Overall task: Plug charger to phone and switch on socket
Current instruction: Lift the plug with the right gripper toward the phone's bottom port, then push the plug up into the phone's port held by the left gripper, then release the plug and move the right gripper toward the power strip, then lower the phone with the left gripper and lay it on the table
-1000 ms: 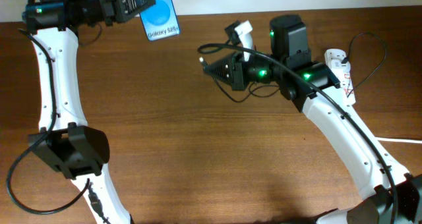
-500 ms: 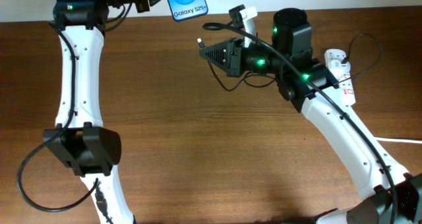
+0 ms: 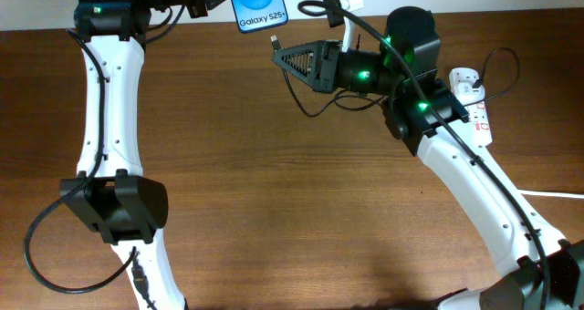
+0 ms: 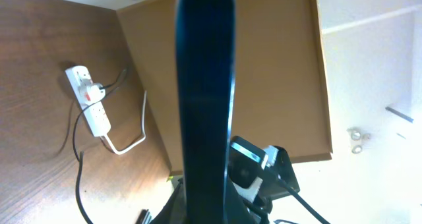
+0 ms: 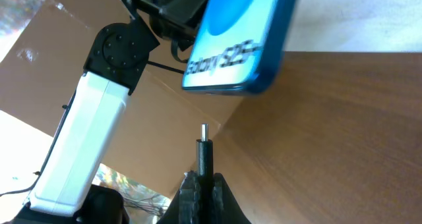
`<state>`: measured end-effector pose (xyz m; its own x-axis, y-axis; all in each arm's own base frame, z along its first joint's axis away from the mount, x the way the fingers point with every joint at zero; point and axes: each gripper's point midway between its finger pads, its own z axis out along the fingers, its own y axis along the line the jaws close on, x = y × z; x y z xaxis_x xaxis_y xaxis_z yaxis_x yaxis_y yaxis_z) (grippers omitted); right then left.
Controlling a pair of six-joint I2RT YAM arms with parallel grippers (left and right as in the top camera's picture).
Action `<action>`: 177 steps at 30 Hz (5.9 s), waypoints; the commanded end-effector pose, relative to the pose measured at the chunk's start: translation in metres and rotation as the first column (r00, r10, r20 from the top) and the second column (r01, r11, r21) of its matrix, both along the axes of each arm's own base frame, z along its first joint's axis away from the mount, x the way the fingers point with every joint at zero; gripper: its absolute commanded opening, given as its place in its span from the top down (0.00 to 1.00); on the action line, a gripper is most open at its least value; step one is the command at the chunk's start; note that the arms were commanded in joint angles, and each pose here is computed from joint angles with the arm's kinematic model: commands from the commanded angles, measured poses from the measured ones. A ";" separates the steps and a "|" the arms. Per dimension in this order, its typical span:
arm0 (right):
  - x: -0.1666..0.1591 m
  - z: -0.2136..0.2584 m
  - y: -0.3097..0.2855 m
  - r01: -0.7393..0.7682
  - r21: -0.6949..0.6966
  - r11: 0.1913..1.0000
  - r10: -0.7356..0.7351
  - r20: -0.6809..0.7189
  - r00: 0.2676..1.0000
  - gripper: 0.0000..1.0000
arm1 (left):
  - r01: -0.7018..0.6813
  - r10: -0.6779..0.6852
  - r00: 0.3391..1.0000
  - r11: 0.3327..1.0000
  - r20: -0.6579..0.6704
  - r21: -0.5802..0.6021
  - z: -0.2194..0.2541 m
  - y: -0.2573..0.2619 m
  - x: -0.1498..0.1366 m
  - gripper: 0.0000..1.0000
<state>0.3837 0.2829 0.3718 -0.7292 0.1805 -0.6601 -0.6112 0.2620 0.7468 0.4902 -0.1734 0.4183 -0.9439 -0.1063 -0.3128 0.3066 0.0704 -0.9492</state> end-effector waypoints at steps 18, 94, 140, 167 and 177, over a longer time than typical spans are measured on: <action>-0.007 0.011 0.029 -0.074 0.102 0.992 0.081 -0.061 0.995 0.96 | 0.060 -0.059 0.995 0.998 0.078 -0.010 0.012 -0.001 -0.012 1.00; 0.026 0.039 0.015 0.095 0.215 0.972 -0.090 -0.033 0.995 0.96 | 0.154 -0.150 0.982 0.988 0.113 -0.020 0.019 -0.011 -0.027 1.00; 0.047 -0.122 -0.131 0.388 -0.459 0.799 -0.528 -0.228 0.818 0.02 | -0.157 0.159 0.987 0.965 0.006 0.212 -0.109 0.032 0.038 1.00; -0.013 -0.216 -0.295 0.308 -0.852 0.424 -0.850 -0.257 0.461 0.02 | 0.207 -0.109 0.960 0.898 -0.260 0.388 -0.308 -0.087 -0.003 1.00; -0.012 -0.216 -0.295 0.310 -0.851 0.424 -0.850 -0.255 0.461 0.02 | 0.090 0.054 0.962 0.864 -0.269 0.495 -0.356 -0.010 0.031 0.99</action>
